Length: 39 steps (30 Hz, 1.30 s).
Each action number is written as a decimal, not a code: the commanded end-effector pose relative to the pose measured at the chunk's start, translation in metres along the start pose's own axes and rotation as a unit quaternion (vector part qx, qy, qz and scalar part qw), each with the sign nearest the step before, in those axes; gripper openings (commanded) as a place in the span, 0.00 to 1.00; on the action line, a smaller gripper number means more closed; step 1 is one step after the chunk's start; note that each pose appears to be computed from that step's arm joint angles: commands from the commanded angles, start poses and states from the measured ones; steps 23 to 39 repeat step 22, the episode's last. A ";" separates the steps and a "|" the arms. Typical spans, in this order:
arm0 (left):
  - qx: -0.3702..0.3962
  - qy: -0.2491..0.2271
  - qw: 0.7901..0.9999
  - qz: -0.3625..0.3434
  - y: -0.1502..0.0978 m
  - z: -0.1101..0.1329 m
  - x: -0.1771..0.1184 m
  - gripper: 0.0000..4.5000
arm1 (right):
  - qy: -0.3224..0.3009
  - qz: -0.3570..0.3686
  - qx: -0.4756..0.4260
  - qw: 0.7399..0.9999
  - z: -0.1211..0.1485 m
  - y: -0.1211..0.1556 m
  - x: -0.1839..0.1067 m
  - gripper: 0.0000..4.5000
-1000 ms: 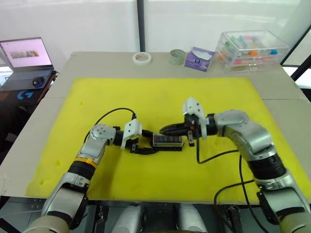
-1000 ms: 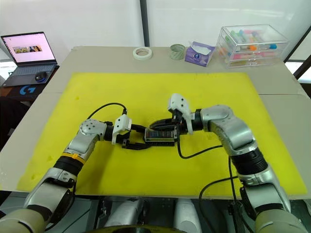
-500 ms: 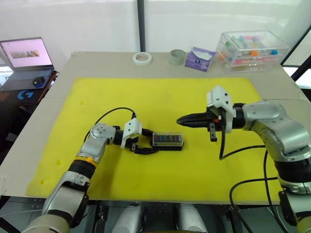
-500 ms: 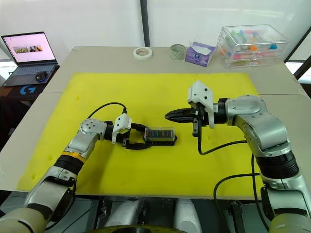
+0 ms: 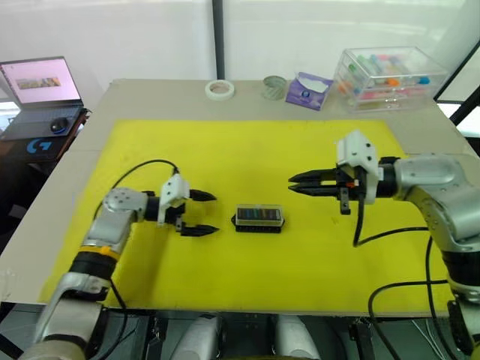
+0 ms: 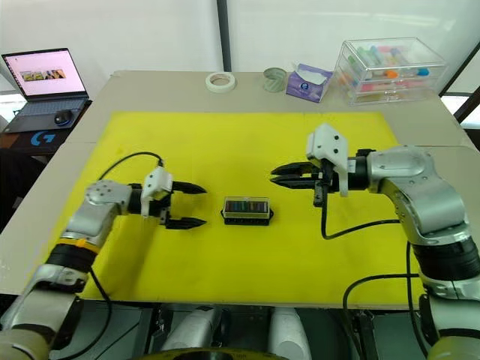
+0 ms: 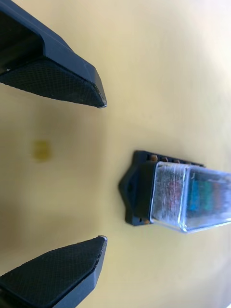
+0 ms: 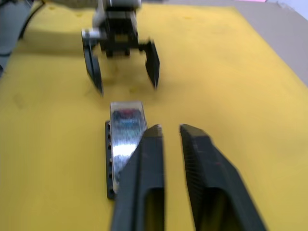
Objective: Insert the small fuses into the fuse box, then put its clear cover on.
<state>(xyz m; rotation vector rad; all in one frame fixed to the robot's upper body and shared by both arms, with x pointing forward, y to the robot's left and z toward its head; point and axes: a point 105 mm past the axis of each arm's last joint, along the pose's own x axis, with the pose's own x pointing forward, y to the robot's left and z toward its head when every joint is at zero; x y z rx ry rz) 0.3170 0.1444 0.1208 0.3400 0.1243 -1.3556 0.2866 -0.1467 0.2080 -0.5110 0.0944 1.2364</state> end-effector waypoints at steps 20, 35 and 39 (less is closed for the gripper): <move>0.055 0.070 0.963 0.256 0.054 0.035 -0.106 1.00 | 0.075 -0.150 0.010 0.986 -0.032 -0.018 -0.094 0.99; 0.069 0.078 0.961 0.256 0.054 0.034 -0.105 1.00 | 0.072 -0.151 0.010 0.986 -0.032 -0.020 -0.093 0.99; 0.069 0.078 0.961 0.256 0.054 0.034 -0.105 1.00 | 0.072 -0.151 0.010 0.986 -0.032 -0.020 -0.093 0.99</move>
